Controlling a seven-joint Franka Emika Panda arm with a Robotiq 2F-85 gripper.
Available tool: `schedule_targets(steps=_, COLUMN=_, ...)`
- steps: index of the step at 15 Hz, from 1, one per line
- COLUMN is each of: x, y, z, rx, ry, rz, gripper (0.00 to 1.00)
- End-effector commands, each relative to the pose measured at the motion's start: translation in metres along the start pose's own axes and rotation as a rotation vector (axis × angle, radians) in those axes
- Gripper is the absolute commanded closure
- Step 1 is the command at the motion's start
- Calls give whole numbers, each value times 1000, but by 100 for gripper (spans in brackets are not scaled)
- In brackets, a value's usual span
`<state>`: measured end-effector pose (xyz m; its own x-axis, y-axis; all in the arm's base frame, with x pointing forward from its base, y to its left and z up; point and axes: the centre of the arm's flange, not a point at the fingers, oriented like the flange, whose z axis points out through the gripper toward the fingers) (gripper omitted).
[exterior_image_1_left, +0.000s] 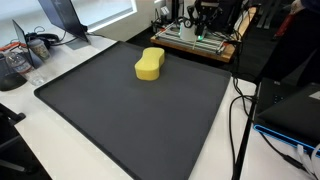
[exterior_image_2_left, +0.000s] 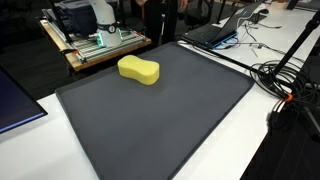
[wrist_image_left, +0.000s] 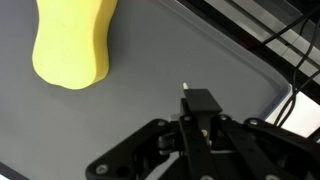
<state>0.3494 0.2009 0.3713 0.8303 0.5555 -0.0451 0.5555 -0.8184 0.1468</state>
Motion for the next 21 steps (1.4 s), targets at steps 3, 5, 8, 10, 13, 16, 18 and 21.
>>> schedule_targets(steps=3, x=-79, y=35, z=-53, rx=31, ry=121, rz=25, gripper=97)
schedule_targets(steps=5, x=-101, y=54, z=-68, rx=38, ry=173, rz=70, gripper=97)
schedule_targets(steps=8, x=-132, y=84, z=-87, rx=31, ry=254, rz=155, gripper=97)
schedule_targets(steps=10, x=-148, y=107, z=-101, rx=36, ry=310, rz=236, gripper=97)
schedule_targets(steps=13, x=-168, y=142, z=-118, rx=40, ry=370, rz=372, gripper=97)
schedule_targets(steps=16, x=-188, y=177, z=-124, rx=51, ry=392, rz=521, gripper=97)
schedule_targets(steps=18, x=-198, y=197, z=-122, rx=45, ry=394, rz=619, gripper=97)
schedule_targets(steps=21, x=-202, y=225, z=-115, rx=25, ry=369, rz=764, gripper=97)
